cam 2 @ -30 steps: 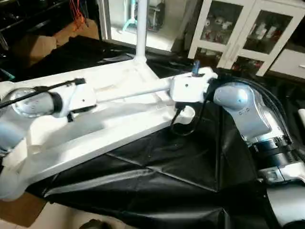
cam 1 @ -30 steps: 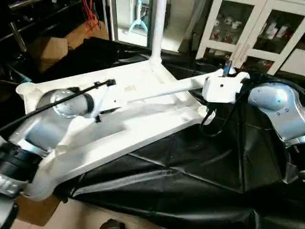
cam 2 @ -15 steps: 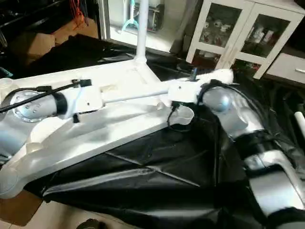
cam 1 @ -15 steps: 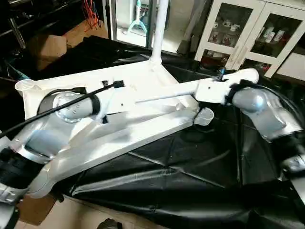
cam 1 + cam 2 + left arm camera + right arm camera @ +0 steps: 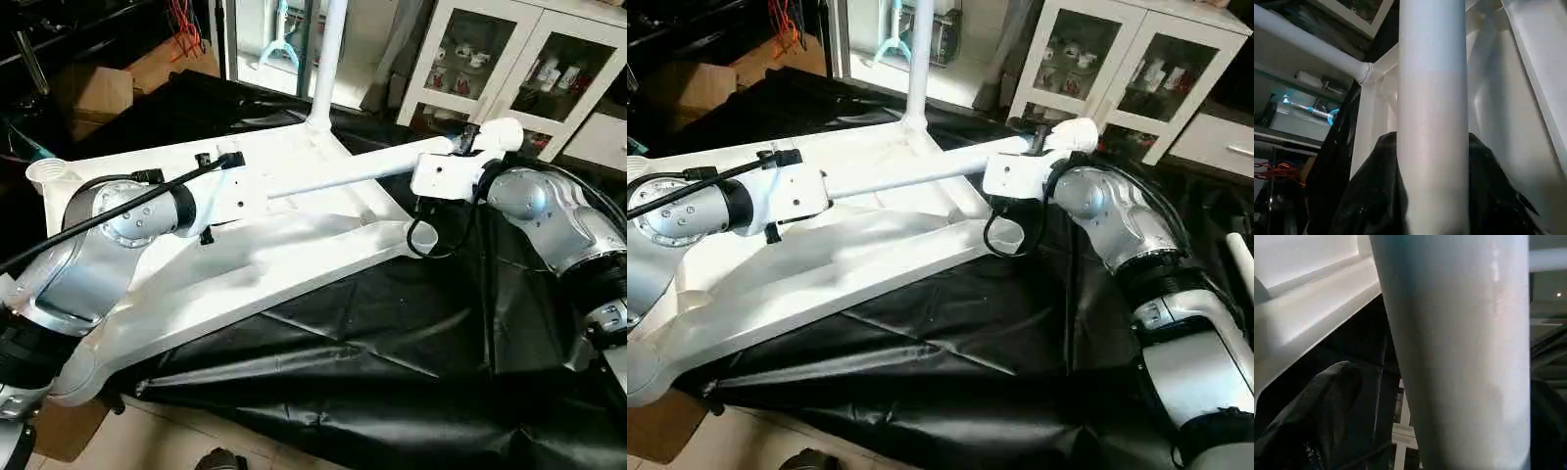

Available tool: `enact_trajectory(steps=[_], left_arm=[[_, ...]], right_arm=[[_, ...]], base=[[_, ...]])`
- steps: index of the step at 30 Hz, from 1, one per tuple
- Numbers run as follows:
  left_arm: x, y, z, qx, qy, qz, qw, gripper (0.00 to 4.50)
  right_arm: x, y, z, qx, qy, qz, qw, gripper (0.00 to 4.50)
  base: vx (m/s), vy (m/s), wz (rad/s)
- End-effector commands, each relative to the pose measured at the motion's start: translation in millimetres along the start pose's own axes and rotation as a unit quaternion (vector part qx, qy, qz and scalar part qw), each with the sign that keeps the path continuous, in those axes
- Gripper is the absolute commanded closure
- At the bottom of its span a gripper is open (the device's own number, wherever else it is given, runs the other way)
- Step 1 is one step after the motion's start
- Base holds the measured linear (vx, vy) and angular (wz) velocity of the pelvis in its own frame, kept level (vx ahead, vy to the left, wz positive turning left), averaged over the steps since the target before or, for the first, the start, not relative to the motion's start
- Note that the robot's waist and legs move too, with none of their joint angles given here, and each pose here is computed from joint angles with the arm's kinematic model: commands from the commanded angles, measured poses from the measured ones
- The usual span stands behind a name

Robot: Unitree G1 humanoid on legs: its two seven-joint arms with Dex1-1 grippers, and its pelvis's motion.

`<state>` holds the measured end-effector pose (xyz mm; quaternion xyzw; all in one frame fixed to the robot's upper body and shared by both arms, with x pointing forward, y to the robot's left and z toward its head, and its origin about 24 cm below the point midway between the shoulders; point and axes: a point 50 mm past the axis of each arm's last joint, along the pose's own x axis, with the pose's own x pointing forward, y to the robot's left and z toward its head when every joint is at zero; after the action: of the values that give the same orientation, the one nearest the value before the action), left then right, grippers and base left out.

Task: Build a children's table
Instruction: Insert table leg to table base

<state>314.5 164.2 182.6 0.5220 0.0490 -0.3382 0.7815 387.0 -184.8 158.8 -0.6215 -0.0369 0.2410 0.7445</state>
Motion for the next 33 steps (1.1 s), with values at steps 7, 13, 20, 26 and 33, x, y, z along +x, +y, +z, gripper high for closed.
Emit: enact_trajectory(steps=[7, 13, 20, 26, 33], left_arm=[[-4, 4.8, 4.1, 0.004, -0.007, 0.015, 1.000, 3.12], [-4, 4.8, 4.1, 0.004, -0.007, 0.015, 1.000, 3.12], [-4, 4.8, 4.1, 0.004, -0.007, 0.015, 1.000, 3.12], [-5, 5.5, 2.7, 0.004, -0.004, 0.020, 1.000, 3.12], [-12, 20.6, -6.0, 0.016, 0.020, 0.041, 0.999, 3.12]], right_arm=[[-2.4, -5.0, -5.1, -0.006, 0.010, -0.002, 1.000, 0.00], [-2.4, -5.0, -5.1, -0.006, 0.010, -0.002, 1.000, 0.00], [-2.4, -5.0, -5.1, -0.006, 0.010, -0.002, 1.000, 0.00], [-2.2, -3.3, -7.2, -0.006, 0.012, 0.001, 1.000, 0.28], [-2.9, 2.8, -7.2, 0.009, -0.008, 0.013, 1.000, 0.83]], base=[[0.000, 0.000, 0.00], [0.000, 0.000, 0.00], [0.000, 0.000, 0.00], [0.000, 0.000, 0.00], [0.000, 0.000, 0.00]])
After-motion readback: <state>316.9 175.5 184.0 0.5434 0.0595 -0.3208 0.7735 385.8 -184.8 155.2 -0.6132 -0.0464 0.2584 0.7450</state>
